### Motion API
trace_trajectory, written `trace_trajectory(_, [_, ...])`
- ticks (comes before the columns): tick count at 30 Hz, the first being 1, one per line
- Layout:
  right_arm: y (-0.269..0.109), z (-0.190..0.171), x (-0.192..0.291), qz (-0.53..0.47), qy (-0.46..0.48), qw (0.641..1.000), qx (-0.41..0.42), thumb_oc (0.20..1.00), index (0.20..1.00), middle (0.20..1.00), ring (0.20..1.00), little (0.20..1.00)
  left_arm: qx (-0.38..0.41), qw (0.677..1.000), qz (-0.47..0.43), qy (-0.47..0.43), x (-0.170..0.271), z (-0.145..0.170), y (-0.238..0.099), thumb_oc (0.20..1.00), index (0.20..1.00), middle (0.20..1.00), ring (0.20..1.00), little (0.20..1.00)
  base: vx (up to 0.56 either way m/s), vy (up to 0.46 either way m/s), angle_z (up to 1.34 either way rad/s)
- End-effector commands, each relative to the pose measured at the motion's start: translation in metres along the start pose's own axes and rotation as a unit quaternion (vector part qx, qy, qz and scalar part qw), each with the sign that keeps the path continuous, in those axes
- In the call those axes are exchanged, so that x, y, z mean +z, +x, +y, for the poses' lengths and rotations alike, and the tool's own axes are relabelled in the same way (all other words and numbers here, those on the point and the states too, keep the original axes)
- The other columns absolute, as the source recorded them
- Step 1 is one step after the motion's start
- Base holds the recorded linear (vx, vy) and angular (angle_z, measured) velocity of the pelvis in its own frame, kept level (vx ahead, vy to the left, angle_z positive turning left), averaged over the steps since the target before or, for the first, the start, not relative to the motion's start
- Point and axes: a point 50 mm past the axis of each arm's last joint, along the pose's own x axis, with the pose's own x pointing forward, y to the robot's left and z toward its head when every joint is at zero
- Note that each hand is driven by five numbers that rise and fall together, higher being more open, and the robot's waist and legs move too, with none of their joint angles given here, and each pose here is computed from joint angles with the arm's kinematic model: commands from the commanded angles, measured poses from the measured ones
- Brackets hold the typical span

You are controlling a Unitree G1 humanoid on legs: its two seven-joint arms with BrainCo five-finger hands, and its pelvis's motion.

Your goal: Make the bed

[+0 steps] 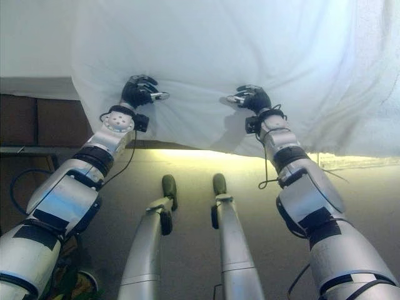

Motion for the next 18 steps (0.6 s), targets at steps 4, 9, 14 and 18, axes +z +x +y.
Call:
trace_trajectory(4, [-0.015,-0.057,-0.029,0.025,0.010,0.992,-0.121,1.000,1.000,1.000,1.000,1.000,0.128,0.990,0.048,-0.031,-0.033,0.058,-0.007,1.000,1.000,1.000,1.000,1.000,0.00,0.000,0.00])
trace_trajectory(9, [-0.037,-0.089,-0.071,0.071,0.039,0.978,-0.192,1.000,1.000,1.000,1.000,1.000,0.164,0.974,0.150,-0.052,-0.110,0.071,-0.044,1.000,1.000,1.000,1.000,1.000,-0.02,-0.003,-0.03])
trace_trajectory(14, [-0.070,-0.096,-0.134,0.150,0.056,0.962,-0.221,1.000,1.000,1.000,1.000,1.000,0.186,0.949,0.234,-0.105,-0.172,0.065,-0.089,1.000,1.000,1.000,1.000,1.000,0.06,-0.021,-0.01])
trace_trajectory(18, [-0.120,-0.101,-0.200,0.235,0.082,0.935,-0.251,1.000,1.000,1.000,1.000,1.000,0.131,0.940,0.304,-0.085,-0.221,0.039,-0.141,1.000,1.000,1.000,1.000,1.000,0.11,-0.030,0.02])
